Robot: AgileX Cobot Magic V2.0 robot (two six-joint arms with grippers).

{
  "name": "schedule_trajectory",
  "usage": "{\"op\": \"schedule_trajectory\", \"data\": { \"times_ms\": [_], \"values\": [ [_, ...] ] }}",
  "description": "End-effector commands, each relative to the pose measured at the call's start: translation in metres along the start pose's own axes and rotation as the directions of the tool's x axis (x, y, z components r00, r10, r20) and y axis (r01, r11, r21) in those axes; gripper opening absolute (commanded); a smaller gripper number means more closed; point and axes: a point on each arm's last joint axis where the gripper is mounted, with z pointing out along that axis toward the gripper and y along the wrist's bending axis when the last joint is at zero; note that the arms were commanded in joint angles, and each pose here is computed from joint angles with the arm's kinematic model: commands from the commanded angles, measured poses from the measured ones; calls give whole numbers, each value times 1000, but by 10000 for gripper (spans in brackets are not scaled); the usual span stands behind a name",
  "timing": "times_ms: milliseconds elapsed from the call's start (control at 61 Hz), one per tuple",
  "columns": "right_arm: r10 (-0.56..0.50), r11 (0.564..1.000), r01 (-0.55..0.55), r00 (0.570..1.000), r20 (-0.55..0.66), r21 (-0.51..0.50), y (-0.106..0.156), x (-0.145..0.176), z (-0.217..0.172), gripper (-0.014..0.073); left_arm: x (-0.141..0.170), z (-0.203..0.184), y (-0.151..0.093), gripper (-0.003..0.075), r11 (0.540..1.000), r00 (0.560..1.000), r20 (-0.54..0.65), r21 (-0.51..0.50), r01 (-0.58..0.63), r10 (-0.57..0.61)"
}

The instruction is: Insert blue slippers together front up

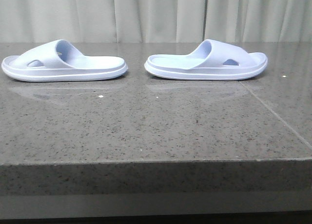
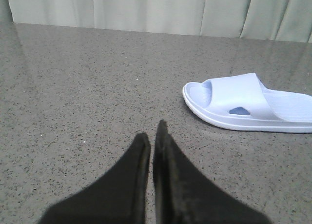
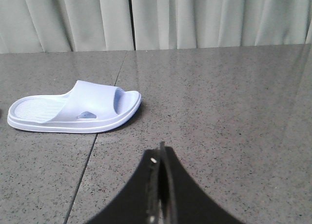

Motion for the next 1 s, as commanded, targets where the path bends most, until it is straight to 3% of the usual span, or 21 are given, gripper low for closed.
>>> {"op": "schedule_trajectory", "data": {
  "times_ms": [0, 147, 229, 721, 983],
  "values": [
    [-19, 1000, 18, 994, 105, 5, 1, -18, -1, 125, -19, -2, -1, 242, 1000, 994, 105, 14, 12, -13],
    [-19, 1000, 18, 994, 104, 5, 1, -18, -1, 450, -19, -2, -1, 631, 1000, 993, 116, 15, 12, -14],
    [-19, 1000, 18, 994, 103, 5, 1, -18, -1, 547, -19, -2, -1, 702, 1000, 993, 116, 15, 12, -14],
    [-19, 1000, 18, 989, 144, 3, 1, -21, -1, 563, -19, -2, -1, 616, 1000, 993, 119, 15, 12, -14],
    [-19, 1000, 19, 986, 166, 2, 1, -23, -1, 563, -21, -3, -2, 615, 1000, 990, 140, 17, 14, -17]
  ]
}}
